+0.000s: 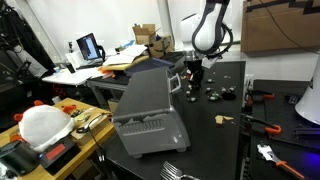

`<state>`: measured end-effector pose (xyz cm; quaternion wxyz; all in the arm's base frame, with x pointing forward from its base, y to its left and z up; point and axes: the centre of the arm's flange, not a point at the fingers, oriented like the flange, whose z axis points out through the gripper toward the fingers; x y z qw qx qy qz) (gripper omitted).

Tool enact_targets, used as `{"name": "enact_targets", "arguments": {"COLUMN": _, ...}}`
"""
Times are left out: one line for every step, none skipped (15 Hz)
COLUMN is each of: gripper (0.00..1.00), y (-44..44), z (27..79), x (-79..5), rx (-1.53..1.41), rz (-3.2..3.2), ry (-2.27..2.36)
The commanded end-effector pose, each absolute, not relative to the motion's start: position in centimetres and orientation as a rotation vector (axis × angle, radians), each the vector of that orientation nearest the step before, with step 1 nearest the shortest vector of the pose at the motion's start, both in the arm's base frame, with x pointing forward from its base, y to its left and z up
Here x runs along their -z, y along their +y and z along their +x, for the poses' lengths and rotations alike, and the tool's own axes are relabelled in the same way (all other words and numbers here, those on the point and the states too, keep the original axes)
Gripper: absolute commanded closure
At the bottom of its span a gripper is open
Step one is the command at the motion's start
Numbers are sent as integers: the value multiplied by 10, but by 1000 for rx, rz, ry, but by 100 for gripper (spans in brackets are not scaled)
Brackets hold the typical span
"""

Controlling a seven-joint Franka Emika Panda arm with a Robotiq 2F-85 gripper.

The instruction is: Put one sweet in the cup

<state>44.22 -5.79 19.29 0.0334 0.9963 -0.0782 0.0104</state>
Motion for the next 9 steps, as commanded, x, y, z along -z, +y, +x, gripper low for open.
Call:
{"name": "enact_targets", "arguments": {"gripper": 97, "y": -69, "z": 451, "x": -226, "rx": -78, "rz": 3042, "ry": -343}}
{"name": "enact_targets", "arguments": {"gripper": 97, "y": -75, "z": 456, "x": -232, "rx": -103, "rz": 3037, "ry": -368}}
{"name": "enact_targets", "arguments": {"gripper": 97, "y": -81, "z": 461, "x": -238, "rx": -130, "rz": 3033, "ry": -394}}
{"name": "enact_targets", "arguments": {"gripper": 97, "y": -87, "z": 467, "x": -244, "rx": -153, "rz": 3028, "ry": -425}}
{"name": "enact_targets", "arguments": {"gripper": 97, "y": -93, "z": 471, "x": -249, "rx": -174, "rz": 3022, "ry": -447}}
{"name": "enact_targets", "arguments": {"gripper": 97, "y": -99, "z": 475, "x": -252, "rx": -195, "rz": 3012, "ry": -470}}
{"name": "enact_targets", "arguments": {"gripper": 97, "y": -104, "z": 479, "x": -256, "rx": -214, "rz": 3003, "ry": -497}}
{"name": "enact_targets", "arguments": {"gripper": 97, "y": -108, "z": 481, "x": -261, "rx": -233, "rz": 2991, "ry": -547}}
{"name": "enact_targets", "arguments": {"gripper": 97, "y": -110, "z": 480, "x": -266, "rx": -244, "rz": 2987, "ry": -579}}
